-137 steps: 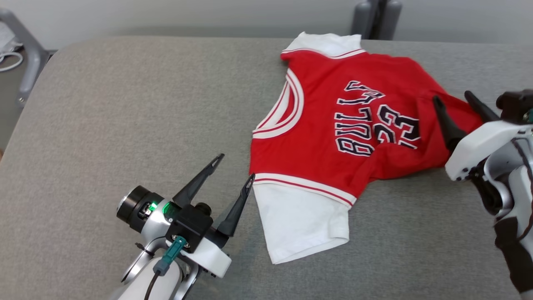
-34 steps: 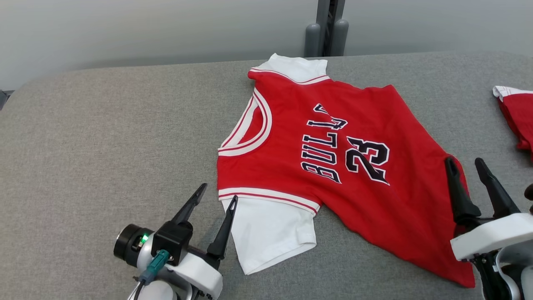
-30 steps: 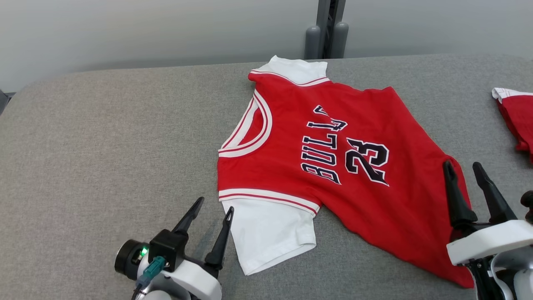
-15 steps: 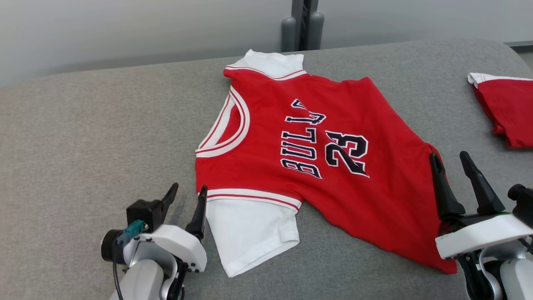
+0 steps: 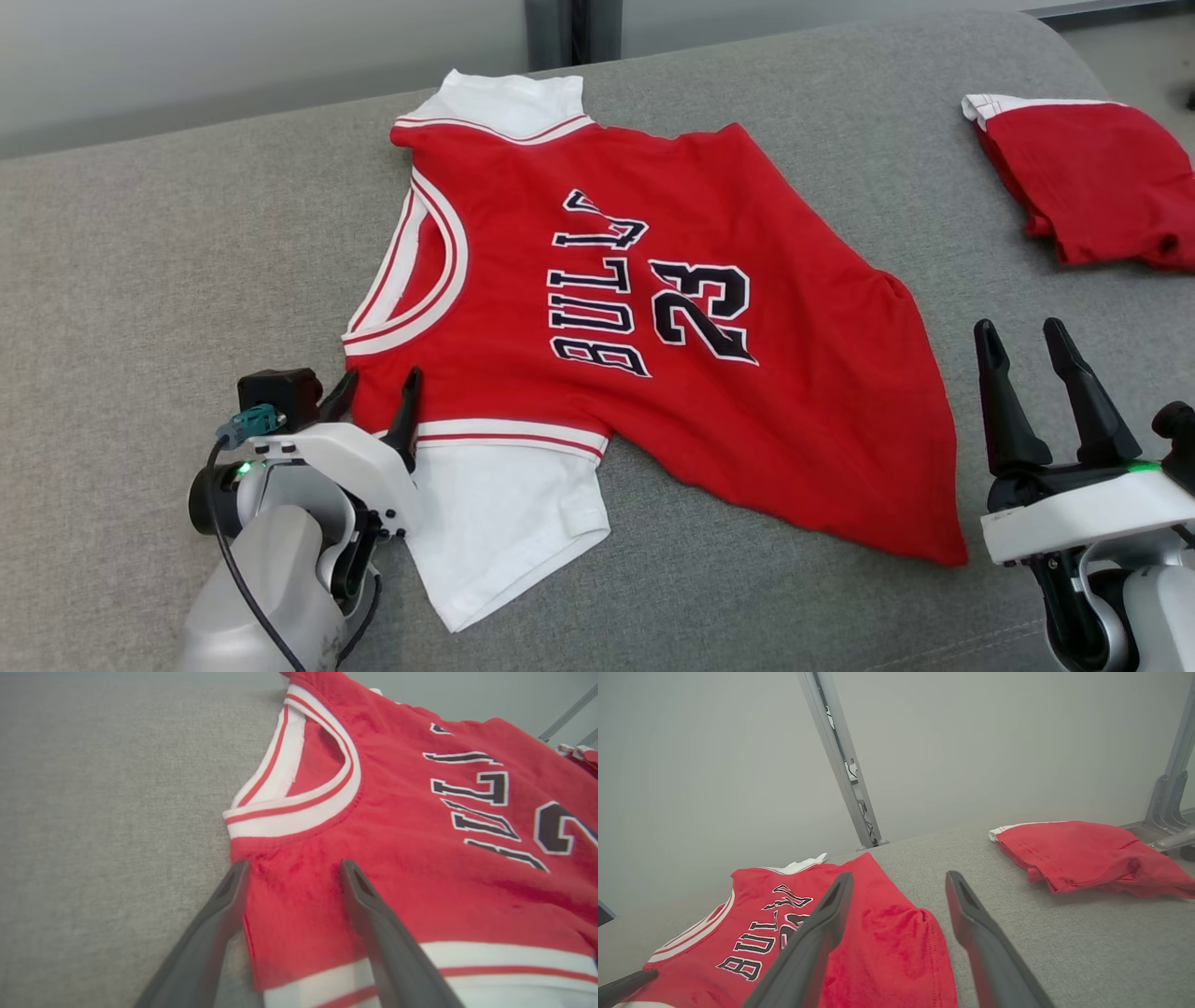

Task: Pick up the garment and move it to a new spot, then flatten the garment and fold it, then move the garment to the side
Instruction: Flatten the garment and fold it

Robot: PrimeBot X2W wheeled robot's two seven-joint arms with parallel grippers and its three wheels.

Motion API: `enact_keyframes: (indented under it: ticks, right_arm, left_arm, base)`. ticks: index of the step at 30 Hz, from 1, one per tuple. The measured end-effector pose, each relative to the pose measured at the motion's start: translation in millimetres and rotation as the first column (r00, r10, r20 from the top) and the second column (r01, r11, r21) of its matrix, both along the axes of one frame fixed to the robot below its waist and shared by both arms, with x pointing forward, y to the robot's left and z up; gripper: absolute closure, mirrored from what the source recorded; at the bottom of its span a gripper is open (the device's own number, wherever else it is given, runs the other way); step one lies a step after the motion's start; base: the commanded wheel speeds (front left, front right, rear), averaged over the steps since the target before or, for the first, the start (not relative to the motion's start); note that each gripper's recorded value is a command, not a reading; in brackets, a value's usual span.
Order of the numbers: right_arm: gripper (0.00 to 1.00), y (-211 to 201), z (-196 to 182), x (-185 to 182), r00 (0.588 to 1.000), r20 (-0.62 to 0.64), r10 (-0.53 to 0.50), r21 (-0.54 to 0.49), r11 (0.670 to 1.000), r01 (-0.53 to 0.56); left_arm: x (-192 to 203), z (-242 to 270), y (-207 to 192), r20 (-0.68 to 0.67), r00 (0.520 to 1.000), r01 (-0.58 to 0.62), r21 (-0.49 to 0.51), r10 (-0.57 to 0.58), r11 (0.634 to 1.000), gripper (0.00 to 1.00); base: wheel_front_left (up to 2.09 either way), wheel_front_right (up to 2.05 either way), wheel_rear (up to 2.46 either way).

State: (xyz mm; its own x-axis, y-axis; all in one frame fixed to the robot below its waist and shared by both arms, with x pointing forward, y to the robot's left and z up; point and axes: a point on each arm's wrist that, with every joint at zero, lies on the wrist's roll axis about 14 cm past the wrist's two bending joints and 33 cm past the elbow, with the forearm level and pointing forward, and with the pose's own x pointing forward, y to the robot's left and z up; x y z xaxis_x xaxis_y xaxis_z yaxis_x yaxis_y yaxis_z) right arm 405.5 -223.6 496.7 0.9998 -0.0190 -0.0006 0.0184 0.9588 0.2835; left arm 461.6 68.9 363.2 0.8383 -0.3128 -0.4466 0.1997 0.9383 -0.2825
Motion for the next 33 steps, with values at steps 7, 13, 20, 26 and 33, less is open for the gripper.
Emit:
enact_keyframes:
  ticks: [7, 13, 20, 26, 33]
  right_arm:
    - [0.0, -3, -1, 0, 1.0, 0.002, -0.01, -0.004, 1.0, 0.01]
    - [0.0, 2, -3, 3, 1.0, -0.003, 0.003, -0.004, 1.0, -0.003]
    - [0.0, 7, -5, 6, 1.0, -0.001, 0.016, -0.001, 1.0, -0.016]
    - [0.0, 11, -4, 7, 1.0, 0.001, 0.028, 0.0, 1.0, -0.028]
    - [0.0, 13, 11, 11, 0.997, 0.061, 0.039, -0.009, 0.999, -0.039]
  left_arm:
    - [10, -4, 11, -0.005, 1.0, -0.026, 0.029, 0.026, 0.999, 1.0]
    - [12, -3, 19, 0.018, 1.0, -0.027, 0.065, 0.026, 0.998, 1.0]
    - [21, 4, 41, 0.056, 0.996, -0.077, 0.091, 0.072, 0.993, 1.0]
    - [27, 12, 55, 0.087, 0.991, -0.11, 0.101, 0.102, 0.989, 1.0]
    - [48, 68, 69, 0.281, 0.952, -0.15, 0.076, 0.124, 0.986, 1.0]
  base:
    - [0.0, 0.0, 0.0]
    - [0.0, 0.0, 0.0]
    - [0.0, 0.0, 0.0]
    - [0.0, 0.0, 0.0]
    - [0.0, 0.0, 0.0]
